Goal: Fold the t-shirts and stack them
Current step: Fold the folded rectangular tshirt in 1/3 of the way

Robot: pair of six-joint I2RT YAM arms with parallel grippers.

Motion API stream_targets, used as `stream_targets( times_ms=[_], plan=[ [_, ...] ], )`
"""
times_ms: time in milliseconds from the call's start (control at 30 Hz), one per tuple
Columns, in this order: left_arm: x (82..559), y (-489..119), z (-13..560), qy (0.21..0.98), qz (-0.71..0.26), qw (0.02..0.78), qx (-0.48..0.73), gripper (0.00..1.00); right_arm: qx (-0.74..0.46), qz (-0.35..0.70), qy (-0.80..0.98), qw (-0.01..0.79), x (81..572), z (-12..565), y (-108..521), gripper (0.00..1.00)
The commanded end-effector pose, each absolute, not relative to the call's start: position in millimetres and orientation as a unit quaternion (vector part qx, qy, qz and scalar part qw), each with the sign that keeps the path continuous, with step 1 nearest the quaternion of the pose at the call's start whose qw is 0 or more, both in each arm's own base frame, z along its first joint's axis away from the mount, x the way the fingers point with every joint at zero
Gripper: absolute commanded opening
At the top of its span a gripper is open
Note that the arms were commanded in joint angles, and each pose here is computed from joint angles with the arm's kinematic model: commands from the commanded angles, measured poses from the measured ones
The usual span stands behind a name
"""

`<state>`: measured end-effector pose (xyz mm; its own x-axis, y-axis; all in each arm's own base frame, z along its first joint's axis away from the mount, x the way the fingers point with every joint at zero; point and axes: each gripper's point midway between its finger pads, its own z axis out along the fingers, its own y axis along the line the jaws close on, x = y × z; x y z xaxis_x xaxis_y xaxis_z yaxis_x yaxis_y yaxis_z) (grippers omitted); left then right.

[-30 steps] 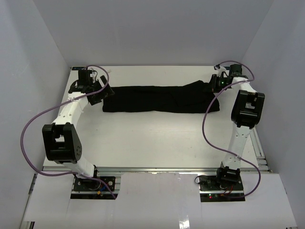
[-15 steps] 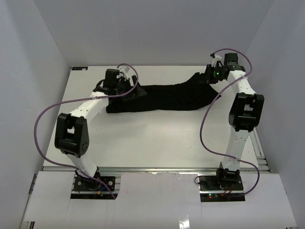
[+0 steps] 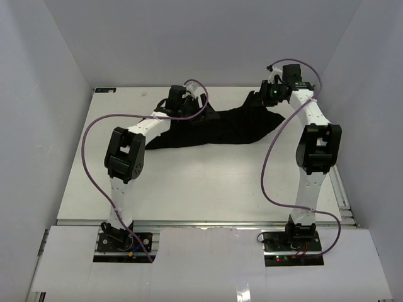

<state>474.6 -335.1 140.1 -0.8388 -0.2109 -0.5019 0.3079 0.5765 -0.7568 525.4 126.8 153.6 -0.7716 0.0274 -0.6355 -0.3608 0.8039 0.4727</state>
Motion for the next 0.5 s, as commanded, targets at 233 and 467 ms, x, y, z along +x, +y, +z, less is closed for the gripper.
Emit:
stream_targets(
  times_ms=[233, 467],
  plan=[
    [455, -274, 228, 0.829, -0.4, 0.389, 0.04, 0.82, -0.115, 0.293, 0.88, 0.355, 529, 192, 181, 0.06],
    [408, -221, 243, 0.841, -0.341, 0.419, 0.029, 0.84, -0.118, 0.272, 0.886, 0.355, 534, 183, 202, 0.06]
  ],
)
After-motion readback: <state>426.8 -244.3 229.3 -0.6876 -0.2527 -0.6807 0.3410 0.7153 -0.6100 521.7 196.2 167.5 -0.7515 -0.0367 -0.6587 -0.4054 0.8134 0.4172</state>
